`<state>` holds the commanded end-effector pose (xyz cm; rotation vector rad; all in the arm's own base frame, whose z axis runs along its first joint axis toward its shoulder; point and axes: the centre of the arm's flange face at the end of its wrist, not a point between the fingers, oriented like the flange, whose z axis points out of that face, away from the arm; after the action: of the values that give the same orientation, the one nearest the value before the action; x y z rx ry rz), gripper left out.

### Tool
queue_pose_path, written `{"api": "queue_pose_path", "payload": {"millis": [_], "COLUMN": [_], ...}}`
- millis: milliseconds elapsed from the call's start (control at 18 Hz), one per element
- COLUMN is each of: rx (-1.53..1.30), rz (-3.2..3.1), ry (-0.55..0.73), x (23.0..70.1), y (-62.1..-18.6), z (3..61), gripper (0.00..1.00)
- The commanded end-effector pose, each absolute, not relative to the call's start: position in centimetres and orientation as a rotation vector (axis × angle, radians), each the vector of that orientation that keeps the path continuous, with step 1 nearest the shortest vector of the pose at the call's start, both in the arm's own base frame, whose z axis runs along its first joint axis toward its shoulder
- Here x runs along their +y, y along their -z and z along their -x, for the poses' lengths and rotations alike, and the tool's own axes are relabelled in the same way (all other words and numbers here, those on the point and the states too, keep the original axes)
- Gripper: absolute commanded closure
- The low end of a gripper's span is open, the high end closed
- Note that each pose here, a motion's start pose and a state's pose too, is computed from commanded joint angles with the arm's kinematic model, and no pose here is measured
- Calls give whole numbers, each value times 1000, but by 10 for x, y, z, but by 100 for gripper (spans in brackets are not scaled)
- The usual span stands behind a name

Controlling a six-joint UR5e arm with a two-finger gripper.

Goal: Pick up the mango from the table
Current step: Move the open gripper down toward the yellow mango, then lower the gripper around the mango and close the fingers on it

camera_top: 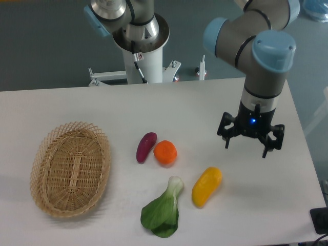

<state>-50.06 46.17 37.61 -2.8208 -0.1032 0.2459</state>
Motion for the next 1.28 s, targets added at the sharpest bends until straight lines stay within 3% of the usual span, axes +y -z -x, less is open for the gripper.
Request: {"api": "queue_pose_path", "payload": {"millis": [389,833,1278], "rx": [-61,-47,-7], "rz": [2873,2904,2983], "ry": [-155,-206,-205], "x": [492,483,487], "y": [-304,-250,-228], "z": [492,477,453], "gripper": [0,0,0]}}
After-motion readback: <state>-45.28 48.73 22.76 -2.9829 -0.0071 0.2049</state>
